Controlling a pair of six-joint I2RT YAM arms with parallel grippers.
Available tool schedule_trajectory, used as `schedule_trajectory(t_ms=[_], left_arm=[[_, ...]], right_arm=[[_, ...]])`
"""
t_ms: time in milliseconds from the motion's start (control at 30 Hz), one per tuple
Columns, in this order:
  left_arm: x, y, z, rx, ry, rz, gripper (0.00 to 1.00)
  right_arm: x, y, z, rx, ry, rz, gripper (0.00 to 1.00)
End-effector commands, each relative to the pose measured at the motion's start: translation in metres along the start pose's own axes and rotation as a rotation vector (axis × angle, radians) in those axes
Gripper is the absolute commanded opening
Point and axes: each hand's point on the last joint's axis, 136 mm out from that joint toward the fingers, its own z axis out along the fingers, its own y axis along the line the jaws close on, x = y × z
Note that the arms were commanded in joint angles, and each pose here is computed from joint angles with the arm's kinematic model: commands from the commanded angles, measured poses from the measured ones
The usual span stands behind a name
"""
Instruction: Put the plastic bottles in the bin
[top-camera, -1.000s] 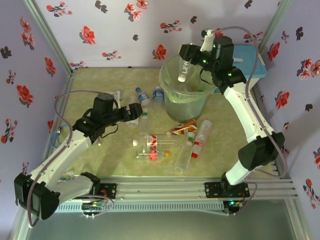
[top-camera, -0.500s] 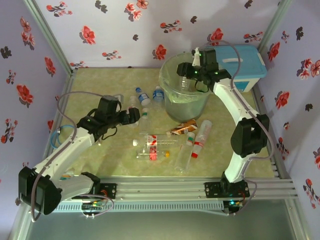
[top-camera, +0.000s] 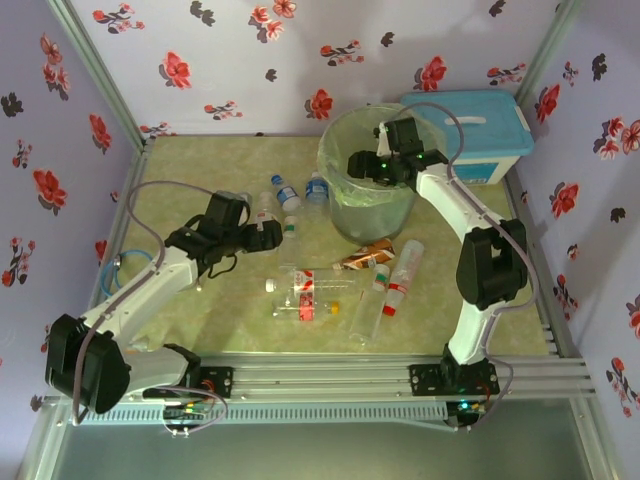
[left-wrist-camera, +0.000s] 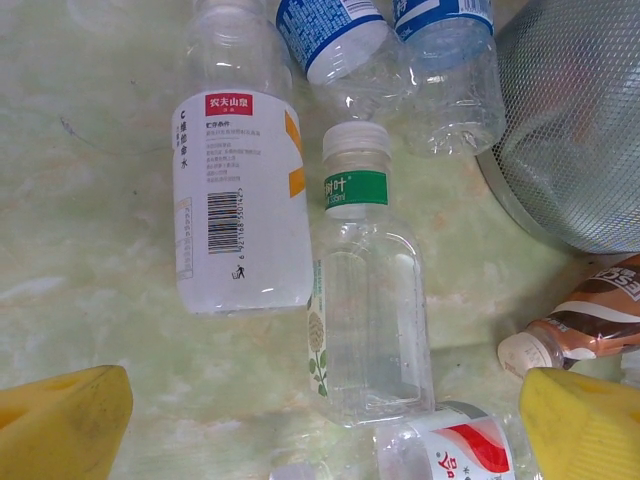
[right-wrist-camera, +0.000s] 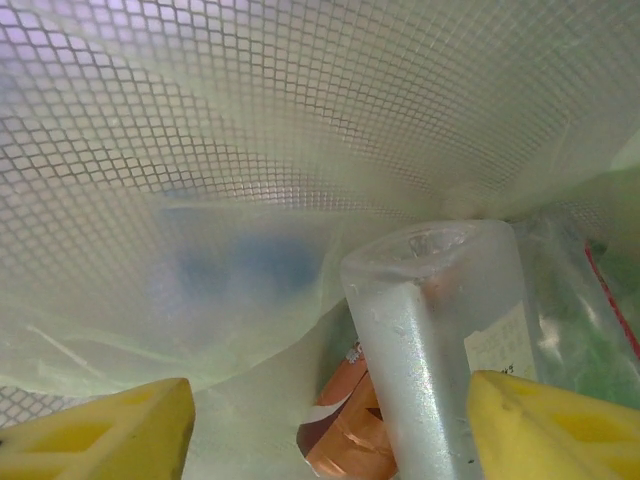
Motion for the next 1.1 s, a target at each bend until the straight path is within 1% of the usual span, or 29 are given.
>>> schedule_trajectory(t_ms=[0, 267, 433, 567, 700, 833, 967, 1067], left_arm=[[-0.003, 0.003, 0.000, -0.024, 0.000, 0.035, 1.00], [-0.001, 0.006, 0.004, -0.038, 0.011, 0.047, 1.00], [-0.003, 0.009, 0.012, -0.068, 0.019, 0.053, 0.99], [-0.006, 0.012, 0.022, -0.092, 0.019, 0.034, 1.00], [-0.011, 0.018, 0.035, -0.110, 0.024, 0.015, 0.99], [-0.016, 0.024, 0.050, -0.133, 0.044, 0.007, 0.95], [-0.018, 0.032, 0.067, -0.145, 0.071, -0.010, 0.92], [-0.017, 0.034, 0.080, -0.149, 0.095, 0.001, 0.91]], right_arm=[[-0.004, 0.003, -0.010, 0.016, -0.006, -0.028, 0.76], [-0.029, 0.022, -0.056, 0.018, -0.083, -0.087, 0.80], [-0.043, 0.030, -0.103, 0.034, -0.150, -0.133, 0.82], [-0.047, 0.034, -0.141, 0.038, -0.202, -0.150, 0.83], [-0.040, 0.036, -0.174, 0.036, -0.241, -0.157, 0.83], [-0.028, 0.038, -0.203, 0.029, -0.289, -0.147, 0.83], [-0.015, 0.039, -0.226, 0.016, -0.330, -0.134, 0.83], [-0.006, 0.037, -0.239, 0.023, -0.342, -0.132, 0.83]])
